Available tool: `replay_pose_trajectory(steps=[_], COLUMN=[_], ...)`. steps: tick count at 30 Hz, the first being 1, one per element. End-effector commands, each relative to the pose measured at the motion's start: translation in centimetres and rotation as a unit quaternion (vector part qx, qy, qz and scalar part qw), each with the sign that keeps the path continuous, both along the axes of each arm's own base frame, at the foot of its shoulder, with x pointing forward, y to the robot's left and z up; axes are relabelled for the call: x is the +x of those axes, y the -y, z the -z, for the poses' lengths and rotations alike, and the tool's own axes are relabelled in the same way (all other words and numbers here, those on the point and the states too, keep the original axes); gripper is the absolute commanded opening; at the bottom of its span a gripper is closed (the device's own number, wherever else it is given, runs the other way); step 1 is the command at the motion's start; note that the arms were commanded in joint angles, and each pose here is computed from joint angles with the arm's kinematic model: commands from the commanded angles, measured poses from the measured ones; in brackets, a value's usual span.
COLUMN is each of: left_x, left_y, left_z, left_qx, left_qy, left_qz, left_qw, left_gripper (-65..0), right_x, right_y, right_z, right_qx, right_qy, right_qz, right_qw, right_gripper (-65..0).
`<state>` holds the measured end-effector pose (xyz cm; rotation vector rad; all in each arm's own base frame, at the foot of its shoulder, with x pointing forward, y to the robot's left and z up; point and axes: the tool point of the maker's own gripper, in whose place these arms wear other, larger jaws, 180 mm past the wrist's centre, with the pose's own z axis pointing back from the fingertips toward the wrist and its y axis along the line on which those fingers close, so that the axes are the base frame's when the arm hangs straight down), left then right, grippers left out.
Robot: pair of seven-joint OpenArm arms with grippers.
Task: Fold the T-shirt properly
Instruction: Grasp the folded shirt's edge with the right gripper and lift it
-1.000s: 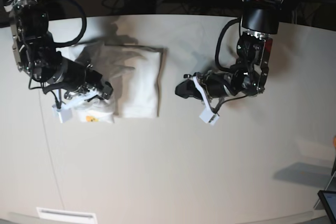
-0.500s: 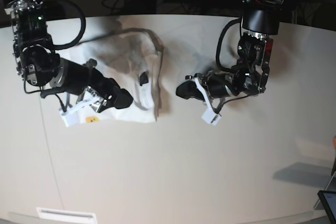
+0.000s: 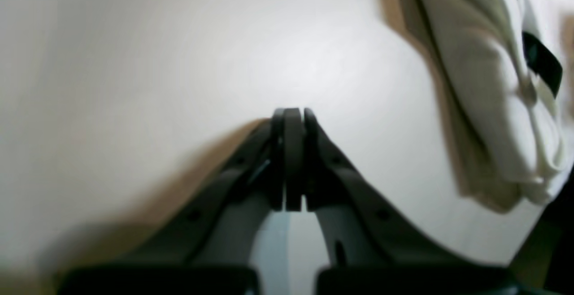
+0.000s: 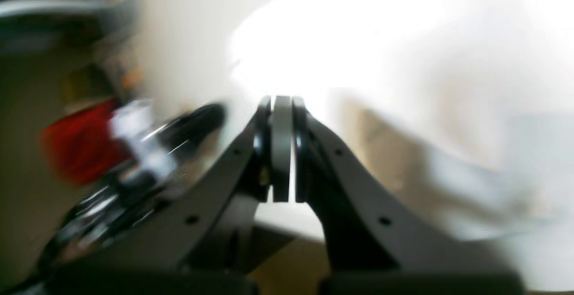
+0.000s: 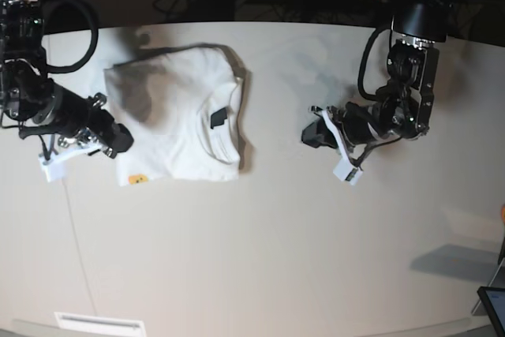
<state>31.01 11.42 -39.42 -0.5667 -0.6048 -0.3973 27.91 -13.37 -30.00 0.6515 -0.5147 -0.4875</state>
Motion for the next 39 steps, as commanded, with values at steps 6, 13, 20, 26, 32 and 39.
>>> replay_pose_trajectory(steps=[6, 13, 20, 26, 32, 39], left_x=[-0.3, -3.3, -4.7, -4.2, -4.0, -4.1], left_y=[2.6, 3.6, 1.2, -3.3, -7.0, -7.9], left_z=[-4.5, -4.7, -3.2, -3.3, -4.0, -4.0], left_qx=[-0.022, -0.026, 0.006, 0.029, 0.042, 0.046], left_qy=[0.070, 0.069, 0.043, 0.036, 0.045, 0.044], left_qz=[0.037, 0.058, 0.049, -0.028, -0.080, -0.093], left_qw=[0.997, 0.996, 0.998, 0.999, 0.995, 0.994], left_gripper=[-65.0, -65.0, -65.0, -65.0, -65.0, -65.0], right_x=[-0.6, -1.9, -1.9, -2.5, -3.6, -5.5], right_y=[1.1, -0.6, -5.4, -8.9, -8.4, -10.2], right_z=[2.8, 4.1, 3.8, 4.1, 5.6, 6.7], right_qx=[-0.160, -0.170, -0.163, -0.161, -0.181, -0.151], right_qy=[0.013, 0.002, 0.021, 0.026, 0.012, -0.011], right_qz=[-0.033, -0.066, -0.146, -0.208, -0.210, -0.212], right_qw=[0.9865, 0.9832, 0.9756, 0.9646, 0.9608, 0.9654], right_gripper=[-64.9, -65.0, -65.0, -65.0, -64.9, -64.9])
